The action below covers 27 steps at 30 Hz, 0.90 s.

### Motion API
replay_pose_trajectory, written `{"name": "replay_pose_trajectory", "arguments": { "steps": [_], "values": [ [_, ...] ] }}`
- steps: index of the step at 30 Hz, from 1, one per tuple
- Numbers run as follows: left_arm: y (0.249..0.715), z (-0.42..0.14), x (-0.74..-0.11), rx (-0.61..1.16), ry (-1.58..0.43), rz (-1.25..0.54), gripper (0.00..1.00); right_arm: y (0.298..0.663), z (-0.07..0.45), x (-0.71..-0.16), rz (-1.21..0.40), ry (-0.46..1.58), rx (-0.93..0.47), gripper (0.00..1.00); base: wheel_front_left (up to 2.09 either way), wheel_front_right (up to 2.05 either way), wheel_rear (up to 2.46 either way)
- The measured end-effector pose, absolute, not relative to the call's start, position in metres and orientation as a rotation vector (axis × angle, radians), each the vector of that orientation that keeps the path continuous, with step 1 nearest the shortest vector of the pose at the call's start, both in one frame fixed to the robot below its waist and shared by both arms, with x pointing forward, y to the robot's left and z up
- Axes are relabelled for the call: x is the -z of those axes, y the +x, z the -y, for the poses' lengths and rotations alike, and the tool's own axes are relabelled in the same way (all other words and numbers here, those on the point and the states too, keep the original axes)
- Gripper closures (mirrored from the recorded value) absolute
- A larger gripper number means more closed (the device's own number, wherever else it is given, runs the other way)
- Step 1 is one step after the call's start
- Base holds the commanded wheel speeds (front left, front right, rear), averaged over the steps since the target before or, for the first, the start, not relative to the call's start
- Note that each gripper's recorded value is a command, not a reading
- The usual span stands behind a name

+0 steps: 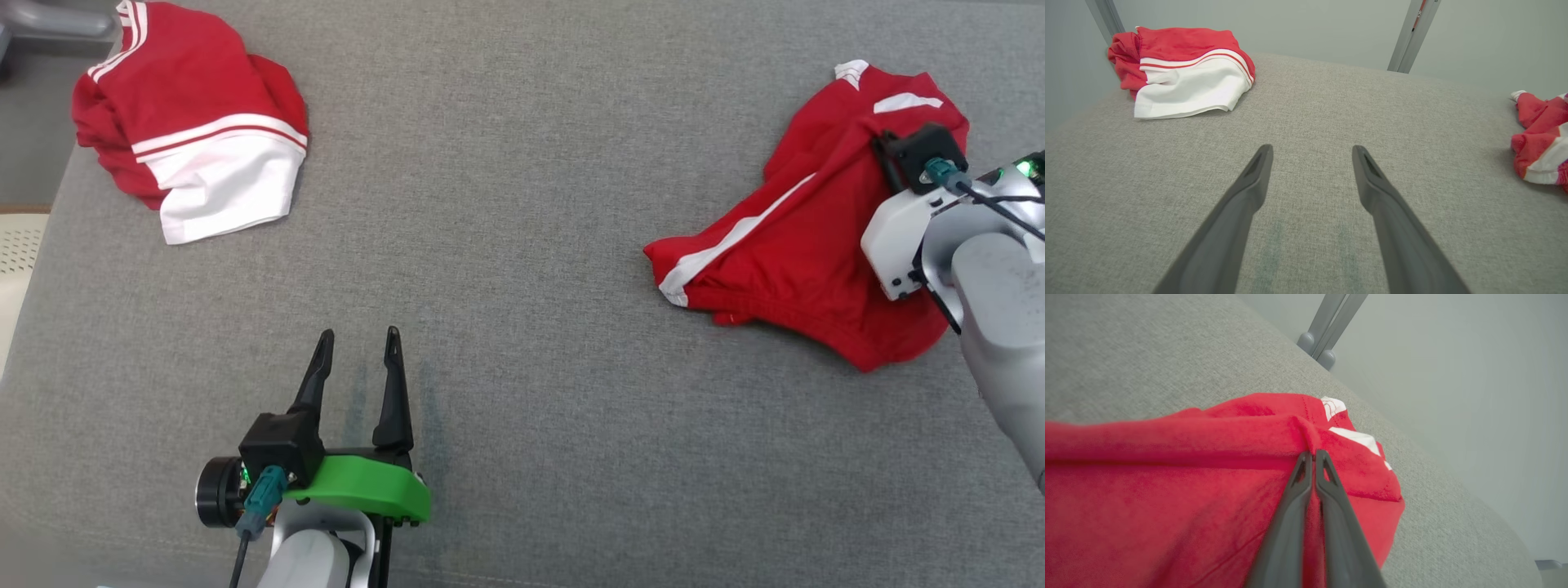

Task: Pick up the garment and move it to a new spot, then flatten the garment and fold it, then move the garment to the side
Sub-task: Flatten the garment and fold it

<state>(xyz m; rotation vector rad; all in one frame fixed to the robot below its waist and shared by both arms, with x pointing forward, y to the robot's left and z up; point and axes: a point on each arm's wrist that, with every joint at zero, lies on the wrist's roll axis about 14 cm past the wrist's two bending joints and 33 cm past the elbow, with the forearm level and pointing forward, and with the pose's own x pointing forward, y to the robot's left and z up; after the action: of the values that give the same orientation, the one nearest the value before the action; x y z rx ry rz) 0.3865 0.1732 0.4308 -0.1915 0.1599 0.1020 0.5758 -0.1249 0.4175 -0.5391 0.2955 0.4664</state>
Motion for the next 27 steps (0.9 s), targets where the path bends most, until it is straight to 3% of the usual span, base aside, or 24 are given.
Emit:
{"name": "replay_pose_trajectory", "arguments": {
  "steps": [7, 12, 17, 27],
  "values": [
    [0.392, -0.162, -0.433, -0.063, -0.189, -0.15, 0.0, 0.598, 0.14, -0.485, -0.106, -0.39, -0.342, 1.0, 0.0, 0.0, 0.0],
    [0.396, -0.149, -0.437, -0.019, -0.193, -0.137, 0.0, 0.59, 0.148, -0.527, 0.032, -0.306, -0.273, 1.0, 0.0, 0.0, 0.0],
    [0.401, -0.138, -0.44, 0.016, -0.194, -0.127, 0.0, 0.55, 0.151, -0.52, 0.069, -0.235, -0.23, 1.0, 0.0, 0.0, 0.0],
    [0.412, -0.115, -0.446, 0.093, -0.183, -0.105, 0.0, 0.45, 0.171, -0.462, -0.047, -0.079, -0.113, 1.0, 0.0, 0.0, 0.0]
  ]
}}
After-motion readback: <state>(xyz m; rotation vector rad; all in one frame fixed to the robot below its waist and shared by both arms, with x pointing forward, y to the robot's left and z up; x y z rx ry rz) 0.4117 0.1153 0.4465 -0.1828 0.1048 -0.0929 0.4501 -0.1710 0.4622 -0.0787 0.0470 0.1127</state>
